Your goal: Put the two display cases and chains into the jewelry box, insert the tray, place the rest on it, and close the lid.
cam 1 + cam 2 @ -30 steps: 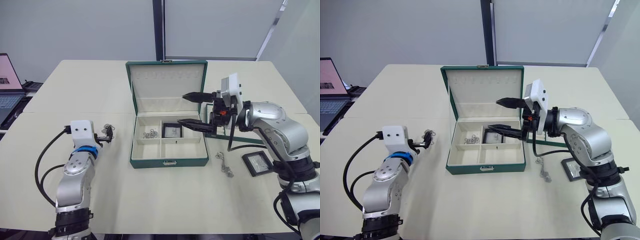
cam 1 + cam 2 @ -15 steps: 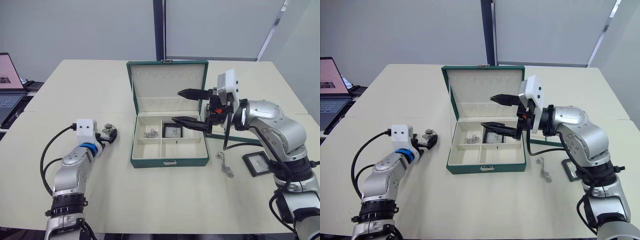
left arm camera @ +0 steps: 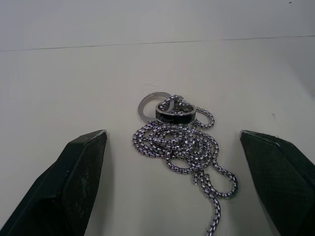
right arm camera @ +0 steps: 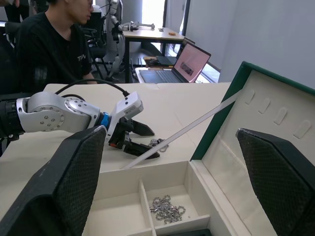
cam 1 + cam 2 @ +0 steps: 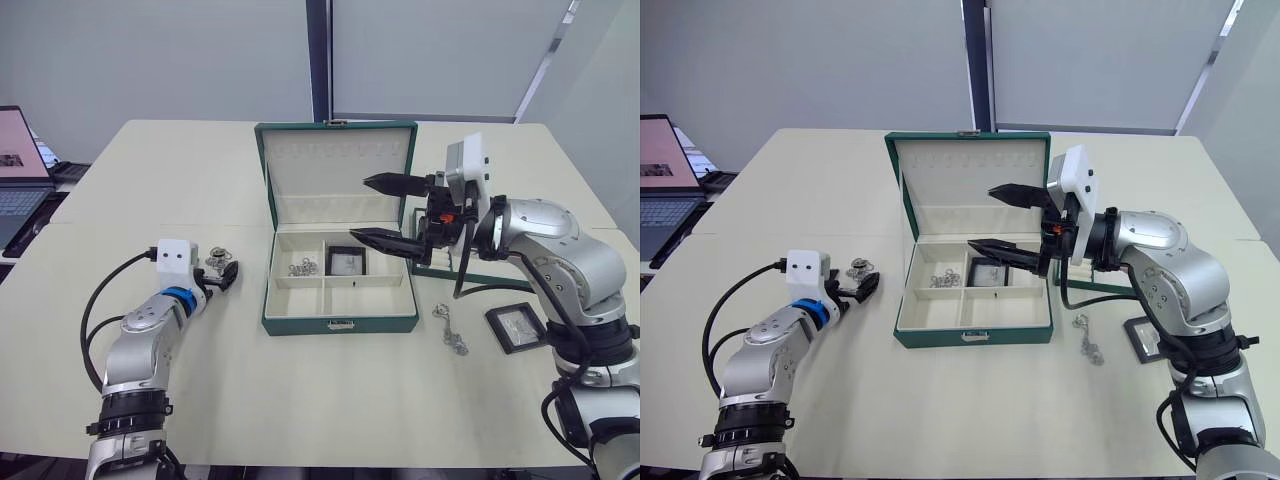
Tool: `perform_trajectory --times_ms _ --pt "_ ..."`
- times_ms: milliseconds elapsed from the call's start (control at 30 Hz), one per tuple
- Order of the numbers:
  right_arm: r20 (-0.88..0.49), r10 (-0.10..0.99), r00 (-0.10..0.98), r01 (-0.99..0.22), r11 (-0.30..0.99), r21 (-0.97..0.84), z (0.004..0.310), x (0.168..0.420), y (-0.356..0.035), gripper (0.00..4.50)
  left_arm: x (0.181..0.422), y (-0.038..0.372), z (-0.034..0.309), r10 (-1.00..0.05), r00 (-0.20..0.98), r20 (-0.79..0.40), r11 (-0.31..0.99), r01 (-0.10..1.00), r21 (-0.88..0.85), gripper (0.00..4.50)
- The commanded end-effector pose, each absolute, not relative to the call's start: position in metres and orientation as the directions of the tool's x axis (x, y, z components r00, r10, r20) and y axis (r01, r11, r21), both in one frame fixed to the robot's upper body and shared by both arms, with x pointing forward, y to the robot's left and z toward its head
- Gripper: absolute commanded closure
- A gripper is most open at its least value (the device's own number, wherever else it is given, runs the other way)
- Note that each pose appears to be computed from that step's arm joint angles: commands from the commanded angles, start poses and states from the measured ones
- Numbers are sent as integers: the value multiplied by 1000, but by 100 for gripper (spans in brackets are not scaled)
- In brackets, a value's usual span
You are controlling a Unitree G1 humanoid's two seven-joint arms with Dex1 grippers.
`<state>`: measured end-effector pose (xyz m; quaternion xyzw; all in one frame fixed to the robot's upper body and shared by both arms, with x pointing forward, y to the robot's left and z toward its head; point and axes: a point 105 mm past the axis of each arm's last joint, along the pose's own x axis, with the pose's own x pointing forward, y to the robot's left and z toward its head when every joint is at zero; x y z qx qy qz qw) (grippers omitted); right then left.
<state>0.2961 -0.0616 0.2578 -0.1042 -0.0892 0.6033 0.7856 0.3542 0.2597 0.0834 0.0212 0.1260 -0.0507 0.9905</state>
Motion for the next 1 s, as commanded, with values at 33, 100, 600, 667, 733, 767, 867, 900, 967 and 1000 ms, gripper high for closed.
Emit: perform_trajectory --times_ms 33,100,600,667,733,767,867,900,967,1000 --pt "54 967 250 -916 254 -309 271 291 -64 0 348 254 60 -105 935 -340 993 119 21 3" --pt "54 967 249 -917 254 -309 271 291 -64 0 348 253 59 -105 933 -343 993 118 19 3" --pt "53 968 245 -918 249 -310 273 291 -65 0 348 254 53 -90 926 -367 995 102 13 168" --pt "53 968 245 -918 249 -310 273 291 -65 0 349 254 53 -89 926 -367 995 101 15 225" --pt "53 968 245 -918 249 -309 273 291 -65 0 349 254 53 -87 927 -365 995 100 15 283" --pt "52 968 245 -918 249 -309 273 291 -65 0 350 254 54 -87 927 -365 995 99 15 311" --pt "53 968 247 -918 251 -308 273 291 -65 0 349 254 53 -86 927 -365 995 98 15 398" --pt "53 967 248 -917 252 -308 273 291 -65 0 349 254 53 -86 927 -365 995 98 15 424" --pt "53 967 249 -917 253 -307 273 291 -65 0 349 254 53 -84 927 -365 995 96 14 447" --pt "53 967 249 -917 253 -307 273 291 -65 0 349 254 53 -83 927 -365 995 95 14 447"
